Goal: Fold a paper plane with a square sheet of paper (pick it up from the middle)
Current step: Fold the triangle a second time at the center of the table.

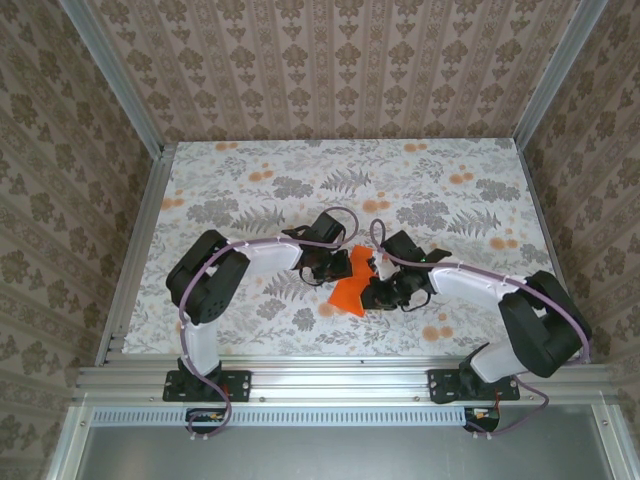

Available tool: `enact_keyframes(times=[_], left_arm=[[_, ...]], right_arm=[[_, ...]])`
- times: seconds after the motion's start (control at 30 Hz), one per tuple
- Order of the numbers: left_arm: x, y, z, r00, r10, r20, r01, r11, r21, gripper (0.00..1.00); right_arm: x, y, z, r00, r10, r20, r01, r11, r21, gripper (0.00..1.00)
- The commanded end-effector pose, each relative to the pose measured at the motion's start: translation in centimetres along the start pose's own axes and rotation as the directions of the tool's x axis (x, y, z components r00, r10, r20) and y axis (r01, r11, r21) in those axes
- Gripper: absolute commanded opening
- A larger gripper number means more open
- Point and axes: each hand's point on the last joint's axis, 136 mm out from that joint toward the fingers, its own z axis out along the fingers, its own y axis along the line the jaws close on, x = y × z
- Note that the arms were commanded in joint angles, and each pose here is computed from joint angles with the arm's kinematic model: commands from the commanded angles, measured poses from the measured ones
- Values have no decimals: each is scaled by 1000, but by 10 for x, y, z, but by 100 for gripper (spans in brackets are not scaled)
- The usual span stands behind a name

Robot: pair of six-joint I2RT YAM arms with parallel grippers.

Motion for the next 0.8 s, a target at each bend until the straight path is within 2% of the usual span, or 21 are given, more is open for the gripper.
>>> enact_keyframes(times=[0.0,0.07,0.23,0.4,0.57,0.77], left_arm=[[13,21,12,999,4,-52,-8,997,-80,13],[13,21,12,999,3,-52,-8,997,-81,13],[14,21,12,998,6,-54,-11,997,-81,13],[15,23,10,998,11,-55,-15,996,-90,13],[15,25,10,999,9,-52,-14,995,-98,13],[15,26,11,998,9,-55,-14,995,-99,13]], right_arm=[[-12,18,-5,999,15,38,-13,998,-54,16],[-19,23,-1,998,28,49,-24,996,-85,16],[-22,22,23,999,50,-19,-51,994,-94,17],[-1,-10,42,990,112,-89,-113,994,-6,17],[25,-23,48,977,164,-137,-167,986,-11,17],[37,-28,47,970,193,-148,-197,980,-9,18]])
